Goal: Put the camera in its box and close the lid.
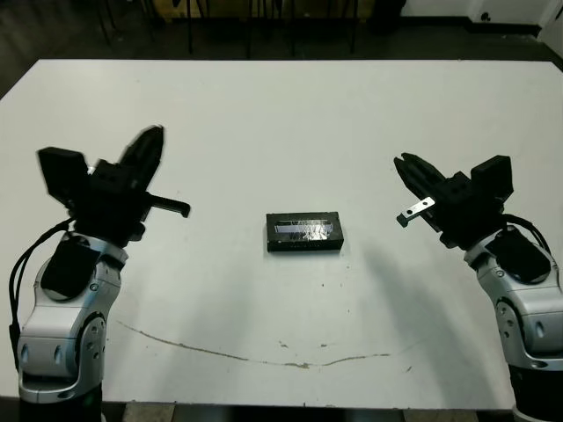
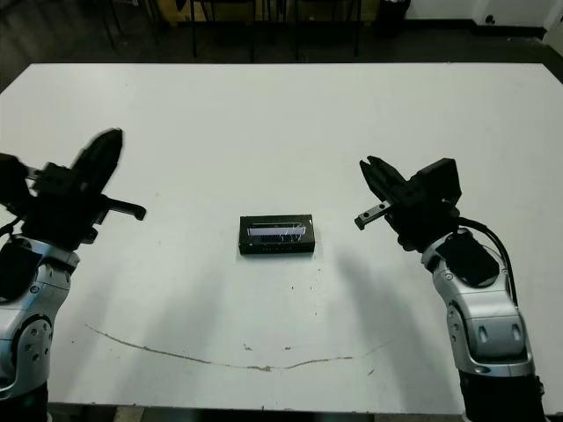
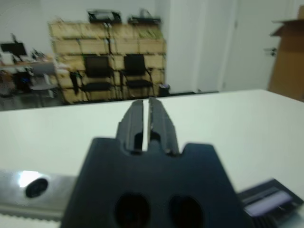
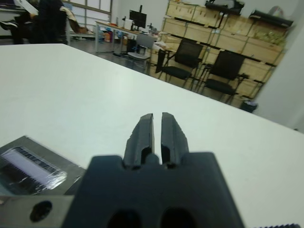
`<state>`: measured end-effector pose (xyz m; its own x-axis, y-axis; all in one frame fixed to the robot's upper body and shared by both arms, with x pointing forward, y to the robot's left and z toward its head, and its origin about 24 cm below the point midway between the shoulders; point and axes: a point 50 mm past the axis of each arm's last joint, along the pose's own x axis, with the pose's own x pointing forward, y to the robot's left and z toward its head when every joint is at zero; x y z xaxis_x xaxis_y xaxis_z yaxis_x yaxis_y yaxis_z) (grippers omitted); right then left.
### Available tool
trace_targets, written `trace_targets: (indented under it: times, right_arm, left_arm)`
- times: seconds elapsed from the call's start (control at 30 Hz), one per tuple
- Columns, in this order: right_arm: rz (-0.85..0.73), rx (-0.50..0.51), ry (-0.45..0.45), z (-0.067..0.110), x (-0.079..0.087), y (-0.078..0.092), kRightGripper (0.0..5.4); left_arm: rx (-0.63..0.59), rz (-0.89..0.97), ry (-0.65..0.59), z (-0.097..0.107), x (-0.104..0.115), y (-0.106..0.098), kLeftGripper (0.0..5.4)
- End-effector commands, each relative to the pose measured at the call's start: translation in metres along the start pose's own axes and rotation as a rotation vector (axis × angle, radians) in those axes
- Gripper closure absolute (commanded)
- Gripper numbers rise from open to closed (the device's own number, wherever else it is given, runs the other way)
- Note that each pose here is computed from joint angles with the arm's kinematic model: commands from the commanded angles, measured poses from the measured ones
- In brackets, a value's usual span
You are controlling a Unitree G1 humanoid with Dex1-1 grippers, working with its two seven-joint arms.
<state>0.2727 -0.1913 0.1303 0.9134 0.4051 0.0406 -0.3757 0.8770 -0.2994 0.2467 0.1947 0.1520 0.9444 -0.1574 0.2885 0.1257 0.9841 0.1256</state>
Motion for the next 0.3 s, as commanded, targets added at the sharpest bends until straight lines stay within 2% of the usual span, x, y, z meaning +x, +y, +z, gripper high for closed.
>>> trace_targets:
  times: [0.03, 0.17, 0.3]
  right_arm:
    - [-0.057, 0.012, -0.020, -0.004, 0.003, 0.004, 5.40]
    - [-0.139, 0.033, -0.050, -0.013, 0.004, 0.009, 5.40]
    - [-0.165, 0.038, -0.049, -0.021, 0.002, 0.012, 5.40]
  left_arm:
    - [0.002, 0.050, 0.030, -0.022, -0.004, -0.001, 5.38]
    - [-0.043, 0.123, 0.044, -0.039, -0.004, -0.004, 5.38]
    - [-0.048, 0.134, 0.031, -0.042, -0.002, -0.007, 5.38]
